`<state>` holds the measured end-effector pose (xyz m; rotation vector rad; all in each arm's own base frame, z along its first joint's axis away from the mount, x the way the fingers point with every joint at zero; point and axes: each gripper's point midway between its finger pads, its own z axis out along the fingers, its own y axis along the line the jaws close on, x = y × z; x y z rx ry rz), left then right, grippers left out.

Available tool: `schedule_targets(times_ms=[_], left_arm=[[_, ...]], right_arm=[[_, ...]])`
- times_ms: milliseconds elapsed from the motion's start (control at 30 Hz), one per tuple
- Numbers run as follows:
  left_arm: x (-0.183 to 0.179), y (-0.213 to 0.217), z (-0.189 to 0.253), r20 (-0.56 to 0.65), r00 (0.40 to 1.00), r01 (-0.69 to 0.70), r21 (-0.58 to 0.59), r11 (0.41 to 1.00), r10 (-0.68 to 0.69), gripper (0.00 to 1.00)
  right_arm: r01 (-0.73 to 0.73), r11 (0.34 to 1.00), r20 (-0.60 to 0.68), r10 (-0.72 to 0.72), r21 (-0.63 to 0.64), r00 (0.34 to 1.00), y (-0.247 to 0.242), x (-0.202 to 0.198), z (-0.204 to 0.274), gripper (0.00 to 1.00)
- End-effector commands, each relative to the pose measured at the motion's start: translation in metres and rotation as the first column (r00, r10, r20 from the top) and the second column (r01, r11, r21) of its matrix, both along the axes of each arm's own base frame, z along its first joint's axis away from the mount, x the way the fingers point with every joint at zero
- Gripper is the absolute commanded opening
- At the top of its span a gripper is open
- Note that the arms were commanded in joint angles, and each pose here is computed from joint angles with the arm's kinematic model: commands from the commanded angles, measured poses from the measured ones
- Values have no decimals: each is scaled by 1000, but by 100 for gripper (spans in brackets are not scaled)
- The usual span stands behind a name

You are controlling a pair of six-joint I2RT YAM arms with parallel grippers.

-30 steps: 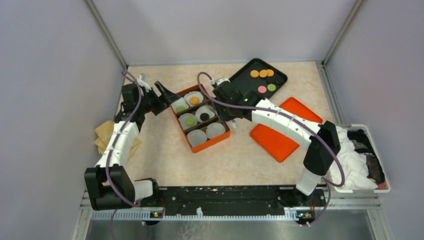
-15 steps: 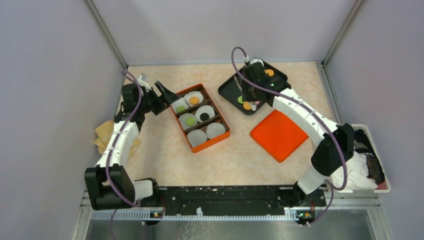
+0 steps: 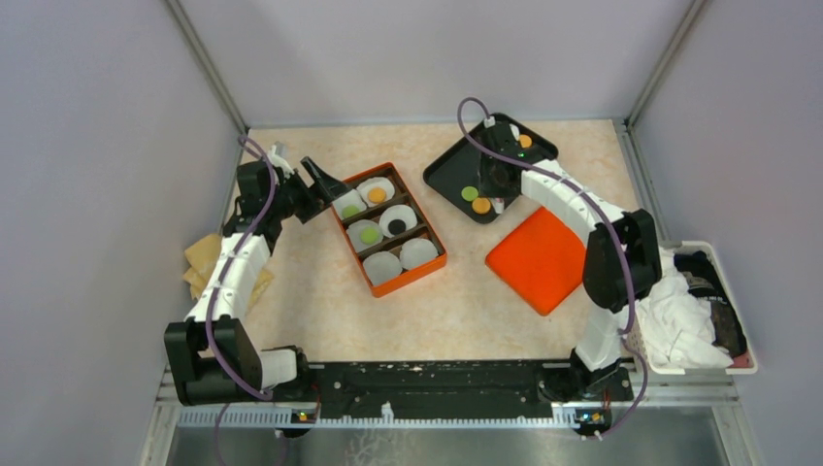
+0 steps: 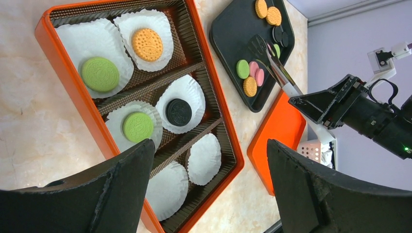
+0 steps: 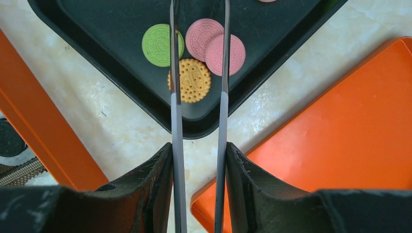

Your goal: Pack the cookies

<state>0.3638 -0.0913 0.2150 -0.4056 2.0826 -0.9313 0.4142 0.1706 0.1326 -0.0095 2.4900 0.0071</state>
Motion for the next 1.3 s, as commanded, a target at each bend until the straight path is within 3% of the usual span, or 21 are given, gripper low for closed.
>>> schedule_targets(times_ms=[0,433,567,1033,1267], left_arm=[[9,-3,19,69,997,19,-1,1000,-19,92],[6,-4,18,63,998,21,-9,1000,-21,92],[6,-4,19,65,998,22,-9,1000,-22,92],[6,-4,18,63,998,23,-9,1000,-23,92],[6,-4,16,58,998,22,-10,1000,-21,92]], right_arm=[[27,999,82,-31,45,996,-2,7,26,40],[106,994,123,-109,29,986,-39,-2,50,40],[131,991,131,-131,7,983,-47,-6,53,45],[186,982,63,-184,-24,981,-67,-6,24,45],[195,981,22,-195,19,981,-72,0,6,45]])
